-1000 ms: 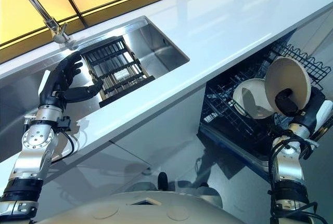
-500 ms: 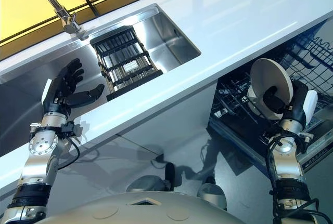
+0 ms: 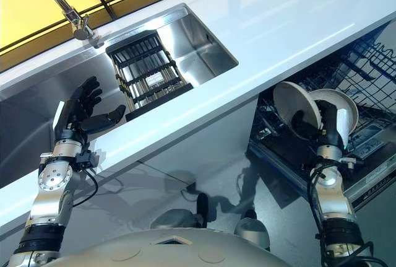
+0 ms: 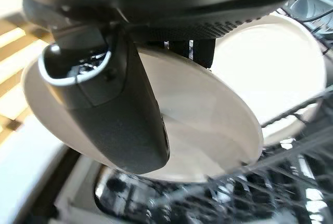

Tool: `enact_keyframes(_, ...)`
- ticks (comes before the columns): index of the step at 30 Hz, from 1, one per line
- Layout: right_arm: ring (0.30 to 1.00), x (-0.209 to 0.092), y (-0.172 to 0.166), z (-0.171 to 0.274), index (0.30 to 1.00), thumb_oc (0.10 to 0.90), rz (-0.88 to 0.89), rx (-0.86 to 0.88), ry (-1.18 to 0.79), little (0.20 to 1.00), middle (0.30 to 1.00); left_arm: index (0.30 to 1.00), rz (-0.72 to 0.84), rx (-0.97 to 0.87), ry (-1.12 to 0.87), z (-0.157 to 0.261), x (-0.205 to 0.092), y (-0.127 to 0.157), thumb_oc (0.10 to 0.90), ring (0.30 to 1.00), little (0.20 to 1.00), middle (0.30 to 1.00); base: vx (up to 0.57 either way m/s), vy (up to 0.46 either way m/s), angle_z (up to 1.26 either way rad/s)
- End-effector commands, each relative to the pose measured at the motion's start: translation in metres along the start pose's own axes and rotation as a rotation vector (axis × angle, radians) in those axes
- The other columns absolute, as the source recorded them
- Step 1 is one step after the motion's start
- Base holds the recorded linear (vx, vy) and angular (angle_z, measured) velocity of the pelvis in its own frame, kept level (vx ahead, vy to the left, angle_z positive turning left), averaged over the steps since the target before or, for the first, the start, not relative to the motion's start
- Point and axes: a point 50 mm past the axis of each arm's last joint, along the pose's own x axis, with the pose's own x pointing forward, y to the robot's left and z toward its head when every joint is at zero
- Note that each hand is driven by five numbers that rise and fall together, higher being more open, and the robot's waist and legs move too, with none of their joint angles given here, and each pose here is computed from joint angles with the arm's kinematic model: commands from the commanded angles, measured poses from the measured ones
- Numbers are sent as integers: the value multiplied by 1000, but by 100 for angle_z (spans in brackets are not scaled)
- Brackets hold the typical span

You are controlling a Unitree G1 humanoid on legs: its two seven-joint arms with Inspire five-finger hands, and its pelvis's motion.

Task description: Pick up plates and place into dishwasher.

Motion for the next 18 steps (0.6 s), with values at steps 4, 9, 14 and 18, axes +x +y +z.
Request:
enact_keyframes(4,300,5,24,27,300,100,137,-22,-93,200,300,900,99,21,-198,34,14,23,800,900,900,900,0,0,0)
enact_keyframes(9,300,2,33,19,300,100,176,-74,-36,200,300,900,91,20,-195,33,15,20,800,900,900,900,0,0,0)
enact_keyframes(14,900,1,41,11,900,800,207,-117,23,900,900,900,82,17,-198,34,16,17,800,900,900,900,0,0,0)
enact_keyframes(18,900,1,42,11,900,800,211,-127,34,900,900,900,75,21,-196,34,15,16,800,900,900,900,0,0,0)
